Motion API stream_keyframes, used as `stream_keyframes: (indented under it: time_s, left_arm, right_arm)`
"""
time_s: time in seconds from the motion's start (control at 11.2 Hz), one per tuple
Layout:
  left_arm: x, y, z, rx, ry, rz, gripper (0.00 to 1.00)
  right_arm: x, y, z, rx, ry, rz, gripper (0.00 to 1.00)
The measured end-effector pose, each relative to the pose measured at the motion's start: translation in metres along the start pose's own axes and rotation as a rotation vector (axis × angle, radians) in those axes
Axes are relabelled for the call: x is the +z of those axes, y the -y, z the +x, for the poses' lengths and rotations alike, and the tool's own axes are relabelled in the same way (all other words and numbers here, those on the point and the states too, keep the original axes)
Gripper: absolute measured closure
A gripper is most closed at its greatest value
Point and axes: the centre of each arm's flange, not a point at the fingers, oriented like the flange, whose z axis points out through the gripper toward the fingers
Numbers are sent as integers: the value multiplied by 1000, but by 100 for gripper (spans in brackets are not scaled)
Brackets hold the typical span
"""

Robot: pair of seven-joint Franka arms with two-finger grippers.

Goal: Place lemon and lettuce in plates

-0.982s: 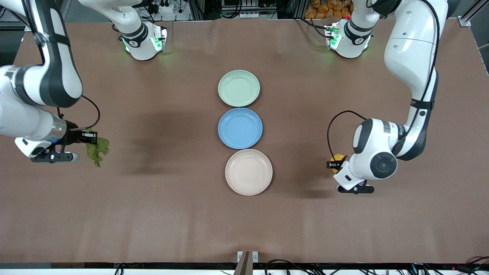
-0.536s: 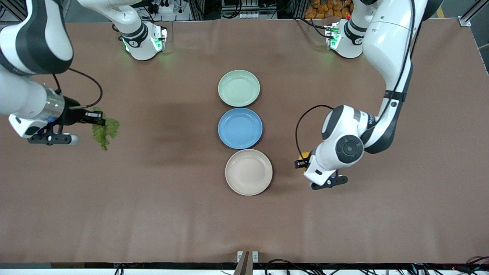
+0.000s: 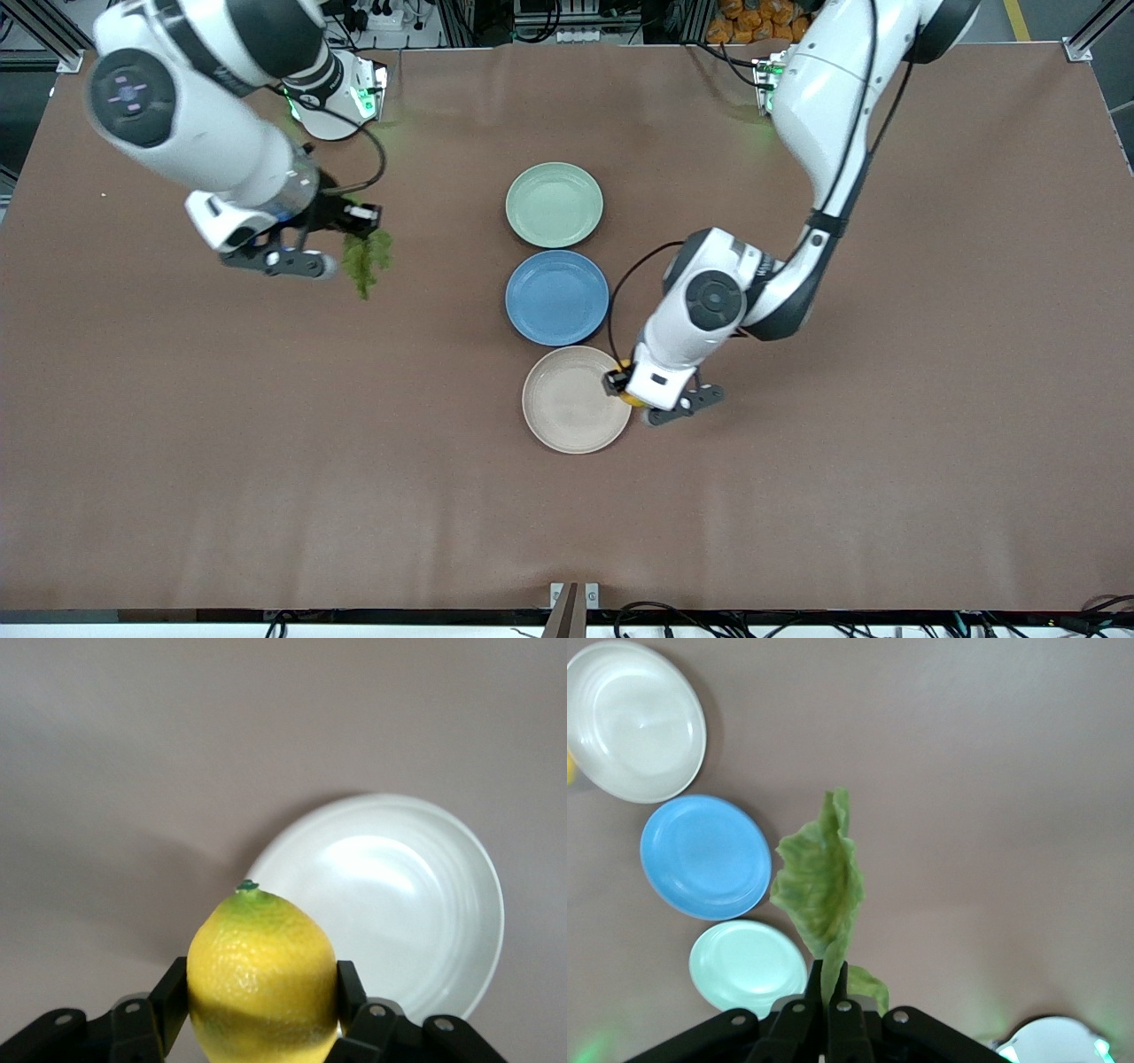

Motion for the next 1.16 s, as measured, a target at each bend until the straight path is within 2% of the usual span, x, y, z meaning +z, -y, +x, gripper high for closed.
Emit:
stream_keyframes:
  time_s: [0.18, 0.36, 0.45, 0.62, 0.71, 0.89, 1.16]
  left_arm:
    - [20, -19, -30, -3, -1, -13, 30]
    - [30, -26, -38, -7, -21, -43, 30]
    - [31, -25, -36, -22, -27, -49, 26]
    - [26, -28, -34, -43, -42, -69, 4]
    - [24, -30, -33, -49, -45, -75, 0]
    - [15, -29, -22, -58, -69, -84, 0]
    - [-22, 2, 30, -124, -115, -50, 0]
  right_arm:
    - [18, 48, -36, 24, 13, -18, 98]
    - [47, 95, -80, 50, 12, -45, 98]
    - [64, 115, -103, 56, 10, -56, 98]
    - [99, 146, -144, 75, -4, -63, 98]
    - [115, 157, -161, 82, -19, -56, 98]
    - [153, 173, -190, 91, -68, -43, 98]
    - [217, 171, -209, 83, -128, -43, 98]
